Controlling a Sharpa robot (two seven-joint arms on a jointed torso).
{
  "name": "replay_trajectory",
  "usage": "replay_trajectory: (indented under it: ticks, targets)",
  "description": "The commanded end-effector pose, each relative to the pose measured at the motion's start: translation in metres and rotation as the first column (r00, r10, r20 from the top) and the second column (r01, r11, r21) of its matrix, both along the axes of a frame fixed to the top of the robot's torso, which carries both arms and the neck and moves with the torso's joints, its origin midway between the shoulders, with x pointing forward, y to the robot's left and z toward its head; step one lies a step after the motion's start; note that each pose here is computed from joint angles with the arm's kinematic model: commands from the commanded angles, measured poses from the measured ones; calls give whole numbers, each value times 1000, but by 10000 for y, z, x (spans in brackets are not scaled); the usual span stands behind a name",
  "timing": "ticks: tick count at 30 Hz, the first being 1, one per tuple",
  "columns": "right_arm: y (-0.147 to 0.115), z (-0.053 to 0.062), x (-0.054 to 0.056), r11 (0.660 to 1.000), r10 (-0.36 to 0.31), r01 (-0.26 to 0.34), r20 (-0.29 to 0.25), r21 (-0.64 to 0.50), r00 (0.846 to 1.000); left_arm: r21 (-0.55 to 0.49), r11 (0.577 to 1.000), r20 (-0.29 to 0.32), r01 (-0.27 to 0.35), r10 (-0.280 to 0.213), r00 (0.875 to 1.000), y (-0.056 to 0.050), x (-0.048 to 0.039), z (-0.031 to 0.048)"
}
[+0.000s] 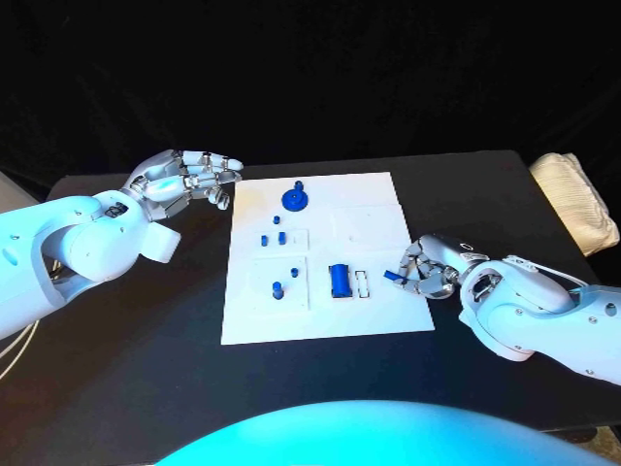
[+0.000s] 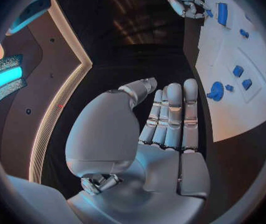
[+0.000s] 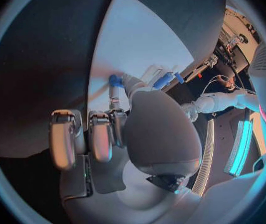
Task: Assemble the parts on the task board
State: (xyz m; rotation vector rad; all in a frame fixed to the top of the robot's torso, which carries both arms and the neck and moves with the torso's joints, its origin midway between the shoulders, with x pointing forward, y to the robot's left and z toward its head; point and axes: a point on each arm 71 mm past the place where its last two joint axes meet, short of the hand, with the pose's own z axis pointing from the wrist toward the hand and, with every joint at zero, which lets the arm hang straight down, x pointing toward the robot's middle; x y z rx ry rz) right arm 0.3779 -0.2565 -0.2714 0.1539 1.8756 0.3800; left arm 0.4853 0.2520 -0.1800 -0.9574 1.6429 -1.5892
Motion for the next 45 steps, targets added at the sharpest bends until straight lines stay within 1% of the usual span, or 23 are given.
replay_trajectory:
  ticks: [1, 5, 8, 14, 16, 18, 23, 26, 28, 31, 35, 38, 41, 45]
  targets:
    - [-58, -178, -52, 992, -5, -7, -89, -125, 996, -10, 1000, 8, 12, -12, 1000, -14, -8, 13]
    - [-43, -207, -68, 990, 0, -13, -94, -142, 996, -9, 1000, 7, 13, -13, 1000, -11, -10, 12]
    - [-28, -202, -78, 991, -1, -9, -79, -133, 997, -8, 1000, 5, 14, -14, 1000, -8, -11, 11]
    - [15, -145, -115, 998, -13, 10, -47, -60, 999, -8, 1000, 3, 15, -15, 1000, -11, -11, 10]
    - [43, -108, -132, 999, -13, 12, -37, -31, 999, -8, 1000, 3, 16, -16, 1000, -12, -11, 9]
    - [77, -38, -137, 1000, -13, 13, -15, 1, 1000, -8, 1000, 3, 16, -16, 1000, -12, -10, 9]
    - [134, 148, -105, 997, -20, 17, 44, 70, 999, -8, 1000, 3, 16, -16, 1000, -15, -8, 8]
    - [177, 243, -94, 994, -22, 14, 70, 113, 997, -8, 1000, 2, 16, -16, 1000, -16, -8, 8]
    - [214, 271, -92, 991, -24, 15, 64, 136, 998, -7, 1000, 2, 16, -16, 1000, -15, -8, 7]
    - [277, 263, -84, 988, -20, 15, 29, 154, 999, -7, 1000, 2, 16, -16, 1000, -16, -10, 8]
    - [352, 203, -74, 986, -11, 15, -25, 165, 1000, -7, 1000, 0, 19, -19, 1000, -17, -15, 9]
    - [404, 154, -67, 986, -6, 14, -53, 168, 999, -7, 1000, 0, 19, -19, 1000, -15, -17, 9]
    - [450, 121, -60, 985, -3, 15, -70, 172, 998, -7, 1000, -1, 19, -19, 1000, -13, -18, 9]
    - [494, 92, -48, 984, -4, 18, -80, 178, 997, -7, 1000, -2, 20, -20, 1000, -14, -20, 10]
